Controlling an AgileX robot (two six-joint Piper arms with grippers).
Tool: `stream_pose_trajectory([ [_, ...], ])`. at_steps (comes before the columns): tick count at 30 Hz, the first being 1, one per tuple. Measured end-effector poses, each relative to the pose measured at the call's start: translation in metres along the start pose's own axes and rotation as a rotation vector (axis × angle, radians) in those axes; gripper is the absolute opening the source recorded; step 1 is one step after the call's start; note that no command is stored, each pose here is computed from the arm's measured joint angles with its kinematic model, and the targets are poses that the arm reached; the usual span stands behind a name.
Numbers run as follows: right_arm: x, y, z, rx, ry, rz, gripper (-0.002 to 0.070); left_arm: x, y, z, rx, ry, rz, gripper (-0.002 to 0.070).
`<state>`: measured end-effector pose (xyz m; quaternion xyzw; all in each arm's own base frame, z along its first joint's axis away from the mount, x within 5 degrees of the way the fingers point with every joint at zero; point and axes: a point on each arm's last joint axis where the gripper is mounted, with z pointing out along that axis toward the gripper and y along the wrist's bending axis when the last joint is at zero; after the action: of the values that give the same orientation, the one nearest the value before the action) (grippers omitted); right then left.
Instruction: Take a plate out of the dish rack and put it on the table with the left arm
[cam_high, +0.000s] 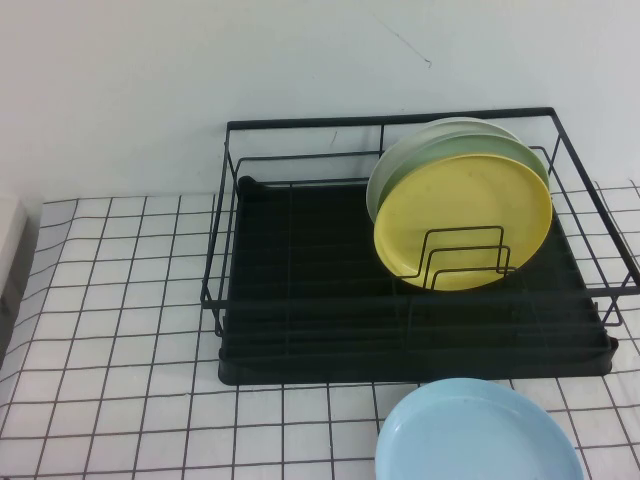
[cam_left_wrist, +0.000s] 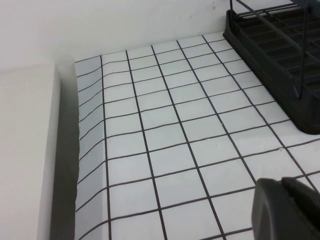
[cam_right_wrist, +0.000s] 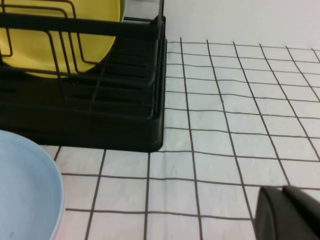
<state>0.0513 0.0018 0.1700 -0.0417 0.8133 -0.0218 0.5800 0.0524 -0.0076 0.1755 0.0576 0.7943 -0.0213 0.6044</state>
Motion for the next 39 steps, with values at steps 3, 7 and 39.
stream_pose_trajectory([
  [3, 0.0, 0.0, 0.0, 0.0, 0.0, 0.0, -0.0001, 0.0, 0.0, 0.0, 0.0, 0.0, 0.0, -0.0003],
  [7, 0.0, 0.0, 0.0, 0.0, 0.0, 0.0, -0.0001, 0.0, 0.0, 0.0, 0.0, 0.0, 0.0, -0.0003],
  [39, 0.0, 0.0, 0.0, 0.0, 0.0, 0.0, -0.0001, -0.0001, -0.0005, 0.0, 0.005, -0.001, -0.013, -0.0003],
])
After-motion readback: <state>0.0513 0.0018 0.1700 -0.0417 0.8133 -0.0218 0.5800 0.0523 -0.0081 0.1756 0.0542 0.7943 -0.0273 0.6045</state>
